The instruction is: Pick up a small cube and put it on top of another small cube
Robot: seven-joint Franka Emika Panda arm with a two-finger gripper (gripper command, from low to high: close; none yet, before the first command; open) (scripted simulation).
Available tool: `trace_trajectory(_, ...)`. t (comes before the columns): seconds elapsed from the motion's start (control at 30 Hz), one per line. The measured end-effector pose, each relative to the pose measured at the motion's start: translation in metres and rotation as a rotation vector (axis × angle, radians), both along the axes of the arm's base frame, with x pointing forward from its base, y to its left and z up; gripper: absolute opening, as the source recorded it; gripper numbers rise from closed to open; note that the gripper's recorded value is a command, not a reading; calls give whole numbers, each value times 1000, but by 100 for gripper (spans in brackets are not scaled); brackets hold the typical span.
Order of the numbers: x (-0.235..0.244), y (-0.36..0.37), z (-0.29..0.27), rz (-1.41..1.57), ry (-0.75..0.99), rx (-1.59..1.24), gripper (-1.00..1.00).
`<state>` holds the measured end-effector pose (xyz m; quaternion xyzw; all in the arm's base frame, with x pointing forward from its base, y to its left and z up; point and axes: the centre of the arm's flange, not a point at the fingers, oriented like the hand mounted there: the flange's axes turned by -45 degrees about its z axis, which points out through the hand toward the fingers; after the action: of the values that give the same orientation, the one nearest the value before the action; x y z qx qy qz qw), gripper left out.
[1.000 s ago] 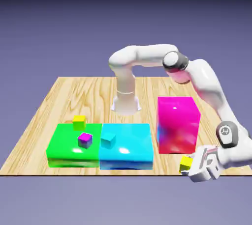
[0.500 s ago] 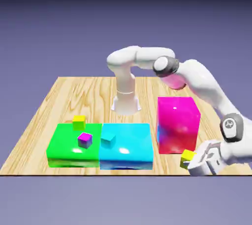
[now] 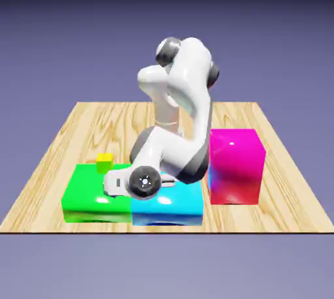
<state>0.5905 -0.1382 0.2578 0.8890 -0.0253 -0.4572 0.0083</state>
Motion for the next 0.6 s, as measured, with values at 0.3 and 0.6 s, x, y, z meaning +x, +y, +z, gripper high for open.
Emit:
trace_trajectory(0.3,-140,-147,23,-471,33,48,-100)
trace_trajectory(0.6,-184,-130,-24,-490,36,50,100)
